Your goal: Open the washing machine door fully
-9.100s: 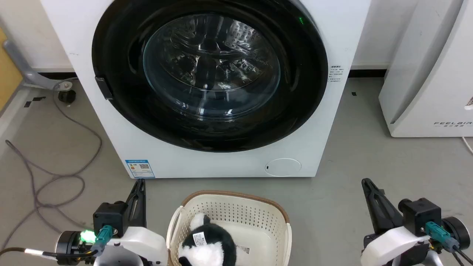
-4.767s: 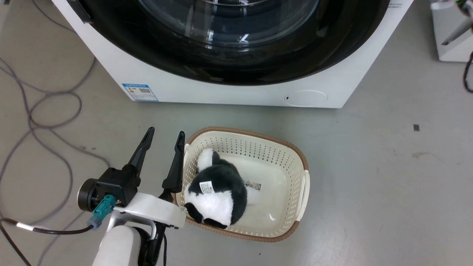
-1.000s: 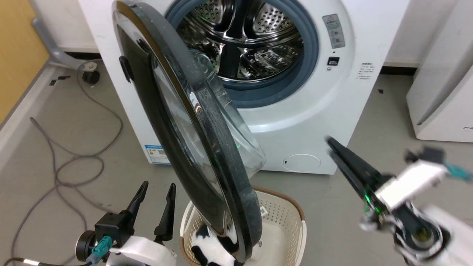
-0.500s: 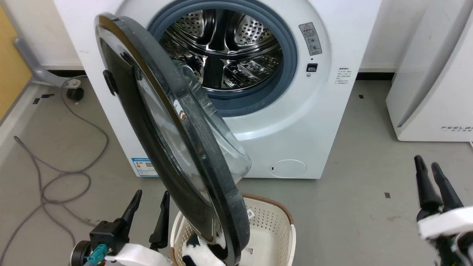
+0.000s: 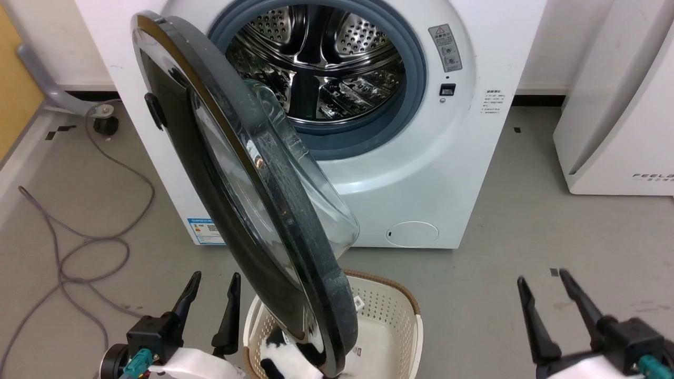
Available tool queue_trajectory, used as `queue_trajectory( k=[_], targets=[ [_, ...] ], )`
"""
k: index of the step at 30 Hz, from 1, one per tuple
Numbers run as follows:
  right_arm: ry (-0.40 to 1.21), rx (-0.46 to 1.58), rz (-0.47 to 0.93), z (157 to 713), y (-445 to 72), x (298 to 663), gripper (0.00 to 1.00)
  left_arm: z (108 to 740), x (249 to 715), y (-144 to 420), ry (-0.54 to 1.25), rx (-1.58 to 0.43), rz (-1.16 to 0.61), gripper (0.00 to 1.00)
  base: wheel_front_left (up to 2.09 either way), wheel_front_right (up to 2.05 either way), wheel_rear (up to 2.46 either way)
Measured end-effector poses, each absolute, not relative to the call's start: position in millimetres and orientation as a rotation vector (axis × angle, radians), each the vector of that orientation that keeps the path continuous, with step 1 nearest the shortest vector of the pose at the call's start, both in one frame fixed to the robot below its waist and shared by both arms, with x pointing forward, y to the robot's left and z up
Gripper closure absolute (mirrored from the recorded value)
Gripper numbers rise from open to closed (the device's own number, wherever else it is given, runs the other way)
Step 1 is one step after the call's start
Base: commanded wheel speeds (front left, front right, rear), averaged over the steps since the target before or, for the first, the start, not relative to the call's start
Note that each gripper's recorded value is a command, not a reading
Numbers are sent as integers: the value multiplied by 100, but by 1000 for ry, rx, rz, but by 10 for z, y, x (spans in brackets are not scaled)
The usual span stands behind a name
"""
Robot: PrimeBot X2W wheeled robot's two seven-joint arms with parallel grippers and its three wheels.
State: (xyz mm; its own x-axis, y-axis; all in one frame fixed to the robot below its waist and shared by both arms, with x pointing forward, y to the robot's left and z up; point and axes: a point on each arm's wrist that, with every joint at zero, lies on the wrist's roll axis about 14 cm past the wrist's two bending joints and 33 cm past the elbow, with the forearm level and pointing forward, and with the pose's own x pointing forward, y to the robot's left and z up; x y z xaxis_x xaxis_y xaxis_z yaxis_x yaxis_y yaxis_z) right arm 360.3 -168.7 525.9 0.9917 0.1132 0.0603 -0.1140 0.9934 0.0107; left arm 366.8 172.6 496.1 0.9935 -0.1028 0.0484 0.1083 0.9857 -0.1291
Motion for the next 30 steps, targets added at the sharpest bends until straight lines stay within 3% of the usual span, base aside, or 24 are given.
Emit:
queue_trajectory(
  k=[12, 14, 15, 24, 30],
  targets=[
    [-7, 31, 100, 5051, -1713, 3448, 0, 4921, 3690, 1729, -29, -126, -105, 0, 0, 0, 0],
    [-8, 37, 102, 5043, -1700, 3445, 0, 4914, 3695, 1729, -27, -126, -105, 88, 0, 0, 0],
    [-7, 38, 104, 5036, -1696, 3445, 0, 4909, 3697, 1724, -26, -127, -107, 100, 0, 0, 0],
    [3, 53, 104, 4991, -1687, 3435, 0, 4945, 3711, 1730, -37, -127, -106, 100, 0, 0, 0],
    [2, 58, 101, 4992, -1695, 3422, 0, 5298, 3770, 1839, -148, -130, -64, 100, 0, 0, 0]
  ],
)
